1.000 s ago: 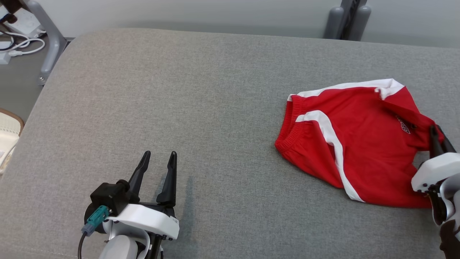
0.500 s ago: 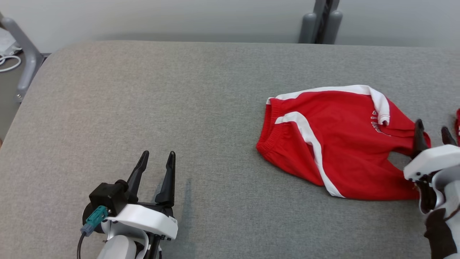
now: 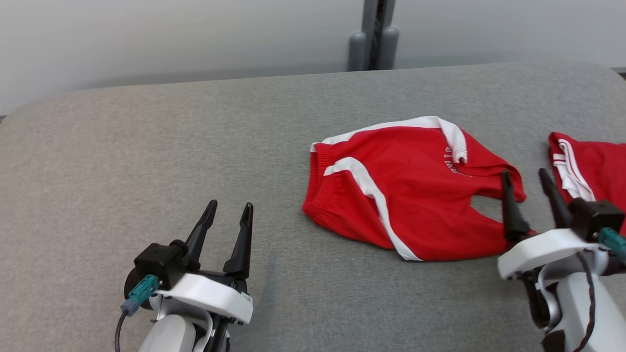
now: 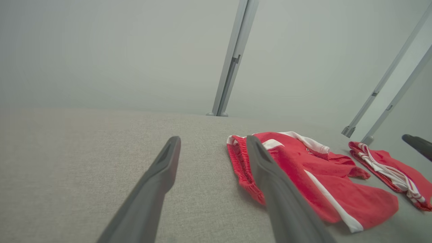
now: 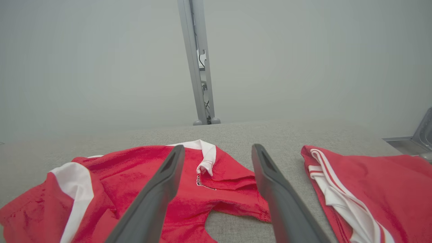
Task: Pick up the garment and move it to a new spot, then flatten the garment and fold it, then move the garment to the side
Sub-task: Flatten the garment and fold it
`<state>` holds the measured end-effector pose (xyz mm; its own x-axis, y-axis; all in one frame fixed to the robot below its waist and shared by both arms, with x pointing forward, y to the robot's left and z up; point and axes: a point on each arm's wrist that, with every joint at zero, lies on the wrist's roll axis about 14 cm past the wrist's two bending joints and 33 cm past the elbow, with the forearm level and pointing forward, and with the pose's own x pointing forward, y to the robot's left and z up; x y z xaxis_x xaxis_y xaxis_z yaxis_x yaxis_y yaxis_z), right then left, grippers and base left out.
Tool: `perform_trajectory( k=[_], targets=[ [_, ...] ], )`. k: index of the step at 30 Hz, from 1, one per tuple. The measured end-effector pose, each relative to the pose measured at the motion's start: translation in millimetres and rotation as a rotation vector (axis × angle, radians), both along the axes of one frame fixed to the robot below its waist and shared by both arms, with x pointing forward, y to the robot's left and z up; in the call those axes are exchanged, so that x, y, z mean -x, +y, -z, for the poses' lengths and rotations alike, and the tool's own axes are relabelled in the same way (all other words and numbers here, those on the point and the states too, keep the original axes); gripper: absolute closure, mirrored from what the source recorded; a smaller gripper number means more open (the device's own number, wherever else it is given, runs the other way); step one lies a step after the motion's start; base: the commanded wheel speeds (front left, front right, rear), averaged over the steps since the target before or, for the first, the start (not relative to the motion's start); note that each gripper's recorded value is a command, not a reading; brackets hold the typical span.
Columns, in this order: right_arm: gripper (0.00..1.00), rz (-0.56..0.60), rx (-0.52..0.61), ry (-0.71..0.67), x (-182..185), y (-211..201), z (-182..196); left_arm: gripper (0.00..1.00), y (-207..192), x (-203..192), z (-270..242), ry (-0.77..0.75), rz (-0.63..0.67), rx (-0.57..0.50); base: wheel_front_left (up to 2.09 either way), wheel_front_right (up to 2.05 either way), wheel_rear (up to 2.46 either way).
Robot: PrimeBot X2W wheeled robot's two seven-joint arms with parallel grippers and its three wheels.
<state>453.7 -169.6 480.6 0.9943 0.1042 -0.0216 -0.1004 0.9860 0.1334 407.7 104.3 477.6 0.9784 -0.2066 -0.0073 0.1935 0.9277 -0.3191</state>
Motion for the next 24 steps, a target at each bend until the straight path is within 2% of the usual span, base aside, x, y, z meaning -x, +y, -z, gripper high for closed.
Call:
perform_trajectory(
  k=[3, 9, 13, 18, 24],
  targets=[
    [0.00, 0.001, -0.071, -0.007, 14, 5, -1, 0.00, -21, -8, -3, -0.011, 0.064, 0.004, 0.00, 0.00, 0.00],
    [0.00, 0.025, -0.030, 0.000, 29, -13, 4, 0.00, -73, -21, 0, -0.002, 0.226, 0.001, 0.00, 0.00, 0.00],
    [0.00, 0.042, -0.023, 0.014, 34, -19, 9, 0.00, -98, -32, 15, 0.094, 0.304, -0.028, 0.00, 0.00, 0.00],
    [0.00, 0.070, -0.041, 0.028, 37, -26, 14, 0.00, -115, -40, 25, 0.188, 0.346, 0.008, 0.00, 0.00, 0.00],
    [0.00, 0.089, -0.041, 0.048, 39, -31, 22, 0.00, -127, -49, 45, 0.284, 0.379, -0.052, 0.00, 0.00, 0.00]
  ],
)
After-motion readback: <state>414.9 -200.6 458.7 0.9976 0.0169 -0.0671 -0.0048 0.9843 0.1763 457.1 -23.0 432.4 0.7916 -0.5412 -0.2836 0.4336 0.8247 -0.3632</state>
